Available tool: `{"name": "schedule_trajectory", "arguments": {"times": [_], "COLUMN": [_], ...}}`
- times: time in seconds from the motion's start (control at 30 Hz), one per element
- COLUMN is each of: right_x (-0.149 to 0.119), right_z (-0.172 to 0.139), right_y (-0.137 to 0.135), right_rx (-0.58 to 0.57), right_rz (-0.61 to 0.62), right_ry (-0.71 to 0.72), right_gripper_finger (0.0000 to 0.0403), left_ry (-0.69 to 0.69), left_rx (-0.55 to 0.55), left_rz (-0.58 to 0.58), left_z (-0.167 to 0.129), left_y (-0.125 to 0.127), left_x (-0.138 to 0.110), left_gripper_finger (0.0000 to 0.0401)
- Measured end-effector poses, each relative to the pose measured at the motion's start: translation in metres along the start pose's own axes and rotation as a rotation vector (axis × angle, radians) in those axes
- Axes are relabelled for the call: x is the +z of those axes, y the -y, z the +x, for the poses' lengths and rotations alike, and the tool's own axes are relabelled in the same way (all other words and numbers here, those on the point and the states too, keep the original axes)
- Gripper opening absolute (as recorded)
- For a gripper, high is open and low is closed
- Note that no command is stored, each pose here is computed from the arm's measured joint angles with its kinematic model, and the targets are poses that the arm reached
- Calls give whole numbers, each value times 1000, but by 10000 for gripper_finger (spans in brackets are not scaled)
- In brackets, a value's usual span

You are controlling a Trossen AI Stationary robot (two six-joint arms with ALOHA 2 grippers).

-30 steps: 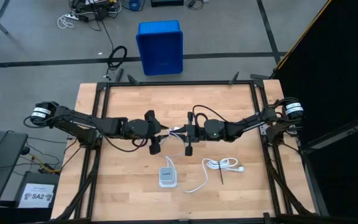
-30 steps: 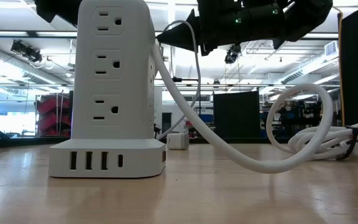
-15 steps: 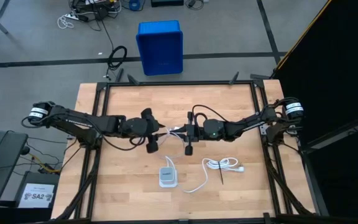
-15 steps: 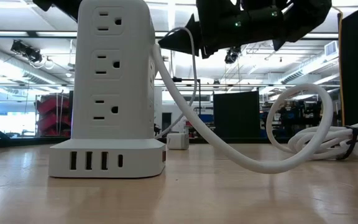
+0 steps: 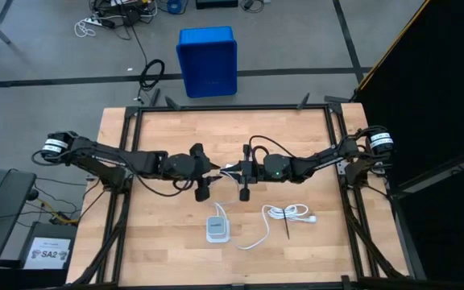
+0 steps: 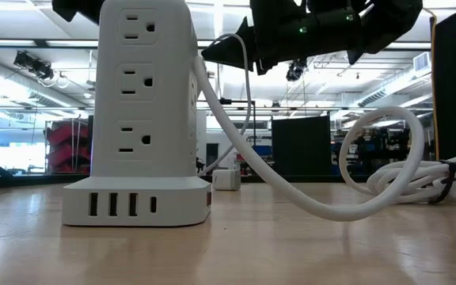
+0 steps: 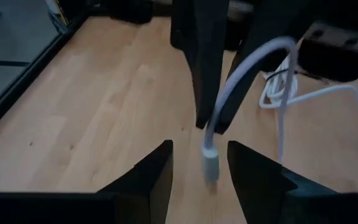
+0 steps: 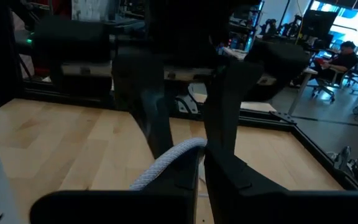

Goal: Insert USB
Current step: Insert the white charger cable into the white charger adapter

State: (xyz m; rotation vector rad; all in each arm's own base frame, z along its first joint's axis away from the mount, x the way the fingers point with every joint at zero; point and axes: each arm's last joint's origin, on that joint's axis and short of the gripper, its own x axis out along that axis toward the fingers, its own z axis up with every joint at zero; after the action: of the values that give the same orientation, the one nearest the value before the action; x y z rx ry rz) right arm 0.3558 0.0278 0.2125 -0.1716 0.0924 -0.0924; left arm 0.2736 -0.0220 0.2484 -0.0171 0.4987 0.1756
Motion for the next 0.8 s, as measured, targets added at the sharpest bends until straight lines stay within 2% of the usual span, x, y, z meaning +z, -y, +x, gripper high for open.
{"name": "schedule_trajectory", "arguments": {"times": [0.47, 0.8], "right_x": [0, 0], "right_z": [0, 0], "right_y": [0, 0], "right_rx": [3, 2], "right_rz": [0, -1], "right_ry": [-4, -4], "right_gripper_finger": [0, 0], "left_ry": [33, 8], "left_rx": [8, 20], "left_rz": [-9, -2], "left_z": [1, 1], "left_y": [0, -1], "left_x": [3, 0], "left_gripper_finger": [134, 71]}}
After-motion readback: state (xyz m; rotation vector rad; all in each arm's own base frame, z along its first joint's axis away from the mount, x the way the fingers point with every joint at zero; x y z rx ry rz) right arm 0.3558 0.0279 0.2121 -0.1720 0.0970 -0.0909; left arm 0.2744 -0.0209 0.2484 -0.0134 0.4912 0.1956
